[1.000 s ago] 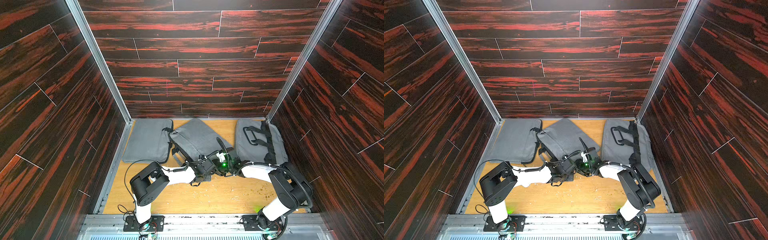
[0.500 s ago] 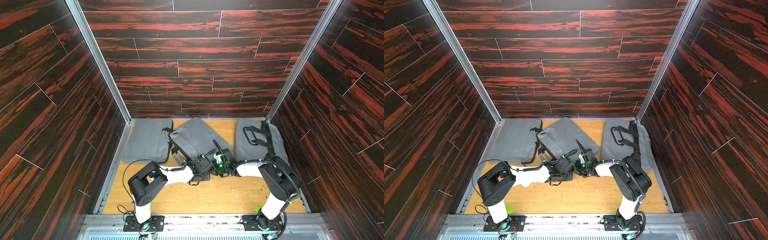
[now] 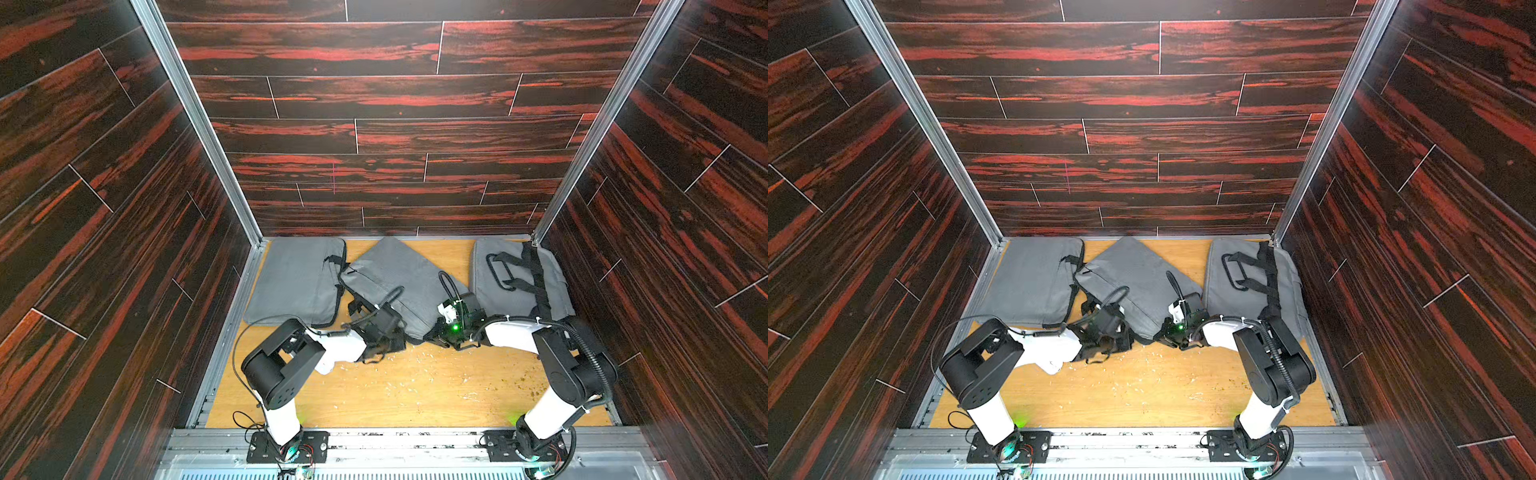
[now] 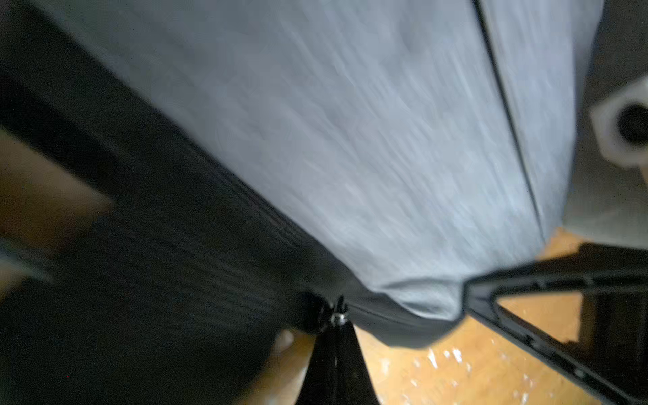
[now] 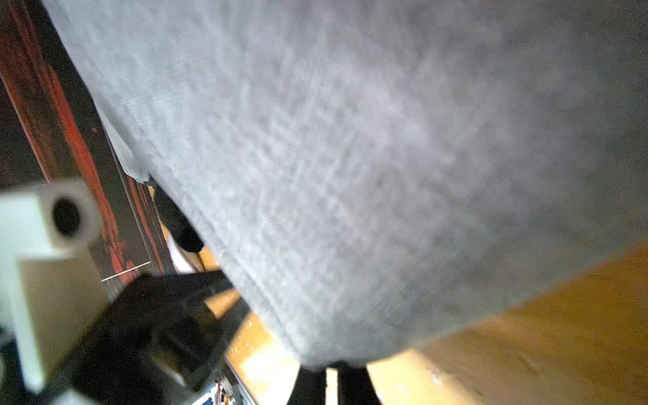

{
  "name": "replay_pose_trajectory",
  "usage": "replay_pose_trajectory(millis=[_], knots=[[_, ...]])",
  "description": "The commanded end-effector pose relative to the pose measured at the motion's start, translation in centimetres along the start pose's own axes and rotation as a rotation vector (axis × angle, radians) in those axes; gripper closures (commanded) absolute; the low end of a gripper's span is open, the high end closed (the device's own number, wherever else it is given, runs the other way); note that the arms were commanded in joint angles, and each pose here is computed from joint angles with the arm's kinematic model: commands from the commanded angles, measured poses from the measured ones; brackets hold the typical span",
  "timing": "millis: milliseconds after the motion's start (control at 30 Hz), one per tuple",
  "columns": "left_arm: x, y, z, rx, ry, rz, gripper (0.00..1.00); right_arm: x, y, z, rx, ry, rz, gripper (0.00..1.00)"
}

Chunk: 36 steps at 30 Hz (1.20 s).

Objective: Put the mouse into the laptop bag
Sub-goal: Zip the zipper on the zippered laptop bag.

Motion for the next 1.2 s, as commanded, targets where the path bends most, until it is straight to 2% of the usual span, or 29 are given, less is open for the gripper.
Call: replay_pose_trajectory(millis=[0,200,400,667,900,1033,1100,1167], knots=[[-2.2,-0.6,10.4,0.398,-0.061,0.08,1.0,0.2,-2.3,-3.4,-0.139,0.062,-0.015,1.0],[-1.8,-2.8,13.9,0.475,-0.1,0.064,1.0,2.8,-4.9,-3.5,-0.142,0.067,-0.082,1.0],[-0.7,-5.6,15.9,0.513,-0.139,0.01,1.0,6.6,-8.6,-1.1,-0.135,0.028,-0.187,1.0],[1.0,-6.4,15.3,0.484,-0.148,-0.035,1.0,10.5,-14.5,2.9,-0.097,-0.021,-0.319,1.0],[2.1,-6.1,13.1,0.371,-0.157,-0.049,0.99,10.6,-14.4,5.0,-0.006,-0.039,-0.279,1.0],[3.1,-6.1,8.2,0.186,-0.104,-0.074,0.57,10.5,-14.8,6.1,0.026,-0.057,-0.278,1.0],[3.2,-5.9,4.8,0.108,-0.042,-0.081,0.47,10.5,-15.0,6.8,0.053,-0.063,-0.274,1.0],[2.9,-5.4,1.4,0.052,0.029,-0.071,0.44,10.5,-15.3,7.3,0.071,-0.066,-0.276,1.0]])
Point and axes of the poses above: each gripper's point midway between its finger pads, its own y axis out along the fingers, its own z axis along the line the jaws close on, x = y × z, the point moved 3 cm from there along -y, back along the fingers, and after that the axes turned 7 degrees about y, right-handed, at the moved point
